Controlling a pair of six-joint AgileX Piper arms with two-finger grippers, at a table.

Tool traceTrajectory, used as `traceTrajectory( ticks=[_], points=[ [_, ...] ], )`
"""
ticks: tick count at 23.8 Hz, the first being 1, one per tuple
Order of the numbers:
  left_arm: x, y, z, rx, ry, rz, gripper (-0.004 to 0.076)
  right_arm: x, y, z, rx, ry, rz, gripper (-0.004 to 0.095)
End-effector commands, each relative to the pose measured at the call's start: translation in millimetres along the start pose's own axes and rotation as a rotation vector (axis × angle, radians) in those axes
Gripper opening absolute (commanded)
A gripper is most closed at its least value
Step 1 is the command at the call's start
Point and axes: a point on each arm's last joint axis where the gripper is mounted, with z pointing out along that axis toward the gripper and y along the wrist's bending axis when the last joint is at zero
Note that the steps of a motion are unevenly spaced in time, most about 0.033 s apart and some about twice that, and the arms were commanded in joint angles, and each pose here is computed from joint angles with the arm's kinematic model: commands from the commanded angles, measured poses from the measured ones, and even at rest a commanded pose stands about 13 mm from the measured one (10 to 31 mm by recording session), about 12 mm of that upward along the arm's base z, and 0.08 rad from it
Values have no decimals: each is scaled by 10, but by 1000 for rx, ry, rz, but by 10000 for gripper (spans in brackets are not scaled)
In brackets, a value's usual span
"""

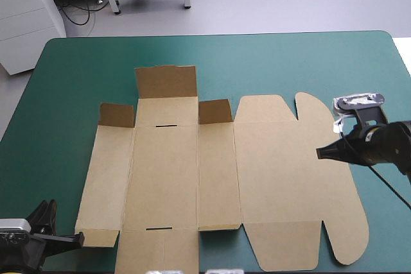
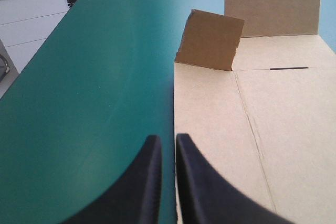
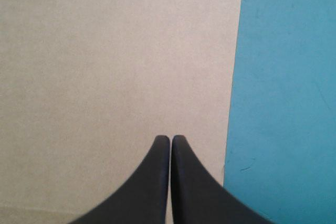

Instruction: Fold the box

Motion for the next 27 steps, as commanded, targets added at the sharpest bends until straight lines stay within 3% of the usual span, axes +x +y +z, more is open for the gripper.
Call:
traceTrajectory(
  ticks=[1,4,6,12,20,27],
  points=[
    [-146,9,-24,-5,-106,17,240,144,-6,-239,15,-121,8,-6],
    [-171,8,-27,-5,-134,19,361,287,7,-309,16,-146,14,-6],
    [-166,8,-26,-5,-127,12,392,352,12,-347,17,-160,24,-6],
    [-147,26,-48,-23,-85,24,395,572,31,-411,14,-150,48,-6],
    [-636,138,-31,-152,130,119,396,747,46,-555,14,-166,55,-6],
    [-1016,113,554,-161,469,144,396,961,65,-678,13,-232,94,-6]
  ],
)
